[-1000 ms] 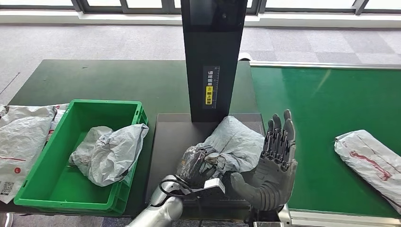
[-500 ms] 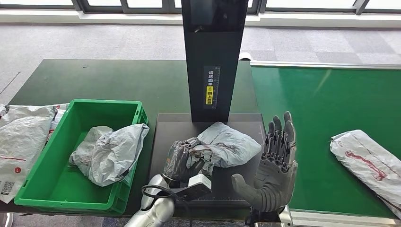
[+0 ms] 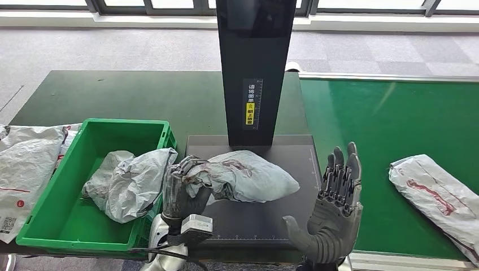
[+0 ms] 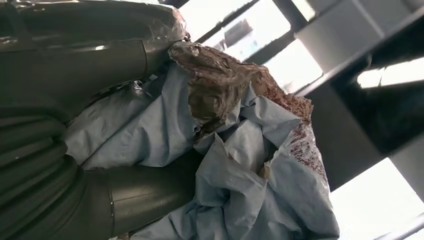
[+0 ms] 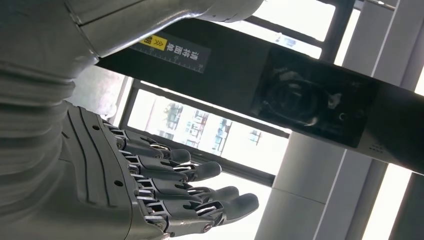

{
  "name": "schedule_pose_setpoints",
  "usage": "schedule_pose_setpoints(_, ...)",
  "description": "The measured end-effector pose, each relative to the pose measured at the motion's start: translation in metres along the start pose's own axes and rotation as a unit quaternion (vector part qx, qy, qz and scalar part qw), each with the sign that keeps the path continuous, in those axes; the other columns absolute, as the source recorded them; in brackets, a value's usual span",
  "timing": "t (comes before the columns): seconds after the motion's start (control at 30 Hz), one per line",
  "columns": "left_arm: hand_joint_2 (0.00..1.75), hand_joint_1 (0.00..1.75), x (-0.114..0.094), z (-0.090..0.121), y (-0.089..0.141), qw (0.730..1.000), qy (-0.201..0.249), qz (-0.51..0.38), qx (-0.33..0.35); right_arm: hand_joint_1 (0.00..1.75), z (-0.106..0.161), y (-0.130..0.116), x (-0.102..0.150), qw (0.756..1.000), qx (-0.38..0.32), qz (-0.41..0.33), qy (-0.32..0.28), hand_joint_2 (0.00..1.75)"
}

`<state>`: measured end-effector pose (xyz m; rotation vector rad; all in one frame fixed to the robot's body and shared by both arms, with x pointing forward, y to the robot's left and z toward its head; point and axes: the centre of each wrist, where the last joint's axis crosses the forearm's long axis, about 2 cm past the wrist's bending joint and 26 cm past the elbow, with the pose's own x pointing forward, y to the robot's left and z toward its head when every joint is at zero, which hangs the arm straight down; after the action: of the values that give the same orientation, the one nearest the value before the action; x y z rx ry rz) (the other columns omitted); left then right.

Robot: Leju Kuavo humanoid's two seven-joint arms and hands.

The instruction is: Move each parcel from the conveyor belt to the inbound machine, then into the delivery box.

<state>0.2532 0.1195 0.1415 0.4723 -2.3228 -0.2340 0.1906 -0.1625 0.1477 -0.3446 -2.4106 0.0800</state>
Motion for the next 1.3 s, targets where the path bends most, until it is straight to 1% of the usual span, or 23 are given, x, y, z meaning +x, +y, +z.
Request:
schedule_pose_setpoints(0.07,1.75,1.75,-0.001,-0.004,0.015,0.999,-0.016,-0.016,0.048,0.00,0.002,0.000,0.001,1.000,0.002,-0.002,0.002,1.75)
schedule_pose_setpoints(0.13,1.75,1.75,-0.003,-0.013,0.035,0.995,-0.029,-0.041,0.089,0.00,0.003,-0.001,0.002,1.000,0.003,-0.005,0.004,1.75)
schedule_pose_setpoints(0.2,1.75,1.75,-0.005,-0.023,0.053,0.990,-0.042,-0.064,0.115,0.00,0.003,-0.001,0.002,1.000,0.002,-0.007,0.005,1.75)
schedule_pose_setpoints(0.27,1.75,1.75,-0.005,-0.030,0.065,0.987,-0.053,-0.079,0.130,0.00,0.003,-0.001,0.002,1.000,0.003,-0.008,0.006,1.75)
schedule_pose_setpoints(0.47,1.75,1.75,-0.003,-0.039,0.080,0.981,-0.073,-0.102,0.147,0.00,0.003,0.000,0.002,1.000,0.008,-0.014,0.006,1.75)
schedule_pose_setpoints(0.6,1.75,1.75,-0.003,-0.050,0.086,0.977,-0.088,-0.121,0.149,0.00,0.003,0.000,0.002,1.000,0.013,-0.018,0.005,1.75)
schedule_pose_setpoints(0.77,1.75,1.75,-0.006,-0.069,0.097,0.972,-0.104,-0.140,0.157,0.00,0.002,0.000,0.001,1.000,0.008,-0.019,0.007,1.75)
schedule_pose_setpoints(0.83,1.75,1.75,-0.009,-0.081,0.102,0.969,-0.107,-0.156,0.160,0.00,0.001,0.000,0.001,1.000,0.005,-0.020,0.007,1.75)
schedule_pose_setpoints(0.9,1.75,1.75,-0.015,-0.099,0.111,0.963,-0.107,-0.181,0.170,0.00,-0.001,0.000,0.001,1.000,0.003,-0.023,0.005,1.75)
schedule_pose_setpoints(0.97,1.75,1.75,-0.021,-0.113,0.121,0.958,-0.104,-0.199,0.180,0.00,-0.002,0.000,0.000,1.000,0.002,-0.024,0.004,1.75)
schedule_pose_setpoints(1.07,1.75,1.75,-0.029,-0.122,0.130,0.954,-0.094,-0.216,0.187,0.00,-0.004,0.000,0.000,1.000,0.002,-0.026,0.003,1.75)
schedule_pose_setpoints(1.13,1.75,1.75,-0.038,-0.129,0.138,0.950,-0.078,-0.235,0.189,0.00,-0.005,0.001,0.000,1.000,0.005,-0.029,0.002,1.75)
schedule_pose_setpoints(1.23,1.75,1.75,-0.067,-0.137,0.154,0.947,-0.036,-0.258,0.187,0.00,-0.006,0.001,0.000,0.999,0.010,-0.035,0.001,1.75)
schedule_pose_setpoints(1.3,1.75,1.75,-0.091,-0.131,0.165,0.945,-0.002,-0.271,0.181,0.00,-0.005,0.001,0.000,0.999,0.015,-0.036,0.000,1.75)
